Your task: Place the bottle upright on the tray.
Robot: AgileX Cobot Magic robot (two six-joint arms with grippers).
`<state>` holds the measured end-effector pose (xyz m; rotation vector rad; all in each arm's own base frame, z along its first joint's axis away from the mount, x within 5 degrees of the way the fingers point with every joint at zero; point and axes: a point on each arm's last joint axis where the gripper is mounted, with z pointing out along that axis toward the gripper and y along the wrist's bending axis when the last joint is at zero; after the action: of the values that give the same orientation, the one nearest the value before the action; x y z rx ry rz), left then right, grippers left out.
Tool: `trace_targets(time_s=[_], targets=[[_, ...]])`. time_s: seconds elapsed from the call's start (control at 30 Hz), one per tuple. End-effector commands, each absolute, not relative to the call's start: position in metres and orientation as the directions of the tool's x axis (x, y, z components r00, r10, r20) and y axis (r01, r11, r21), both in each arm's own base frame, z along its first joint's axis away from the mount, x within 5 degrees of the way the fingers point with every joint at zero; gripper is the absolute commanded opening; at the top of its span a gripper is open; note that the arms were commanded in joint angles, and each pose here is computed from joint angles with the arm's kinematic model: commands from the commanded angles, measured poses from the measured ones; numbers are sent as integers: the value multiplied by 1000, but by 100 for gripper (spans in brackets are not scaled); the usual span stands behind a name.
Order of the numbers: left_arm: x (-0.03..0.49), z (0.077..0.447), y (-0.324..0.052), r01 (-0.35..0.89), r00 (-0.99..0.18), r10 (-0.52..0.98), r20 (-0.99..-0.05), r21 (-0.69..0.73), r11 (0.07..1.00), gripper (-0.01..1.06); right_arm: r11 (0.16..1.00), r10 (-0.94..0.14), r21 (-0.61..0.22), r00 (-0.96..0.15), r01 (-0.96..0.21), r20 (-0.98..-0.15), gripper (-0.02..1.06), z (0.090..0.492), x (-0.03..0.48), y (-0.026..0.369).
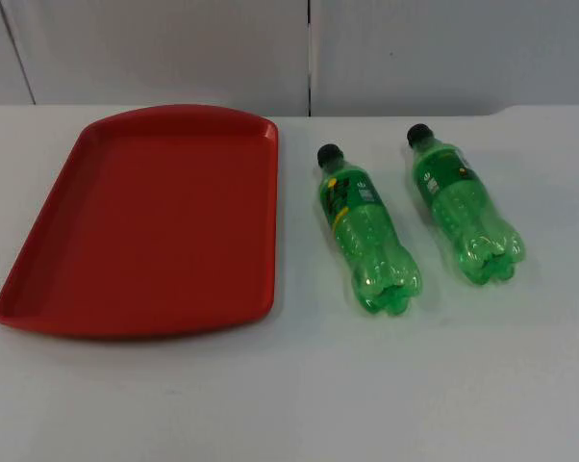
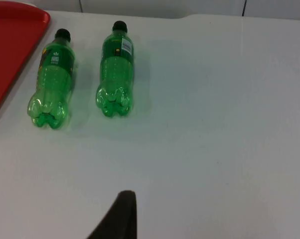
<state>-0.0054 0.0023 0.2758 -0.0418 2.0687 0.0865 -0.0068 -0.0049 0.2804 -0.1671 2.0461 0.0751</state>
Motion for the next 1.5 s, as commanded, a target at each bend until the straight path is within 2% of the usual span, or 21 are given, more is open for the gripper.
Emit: trace_targets(time_s=[0.0,0.3,1.47], targets=[[-5,275,3,-80,-474,5,-880,49,996,105,988,-90,-24,-448,-151,-889,105,280,-7,-5],[-5,276,9,-120,-474,41,-880,111,986,105,988,-90,-24,-448,-151,-889,105,280,-7,-5],[-5,275,7,-104,-473,37,-880,97,990,105,988,-90,-24,-448,-151,-889,105,280,-7,-5]])
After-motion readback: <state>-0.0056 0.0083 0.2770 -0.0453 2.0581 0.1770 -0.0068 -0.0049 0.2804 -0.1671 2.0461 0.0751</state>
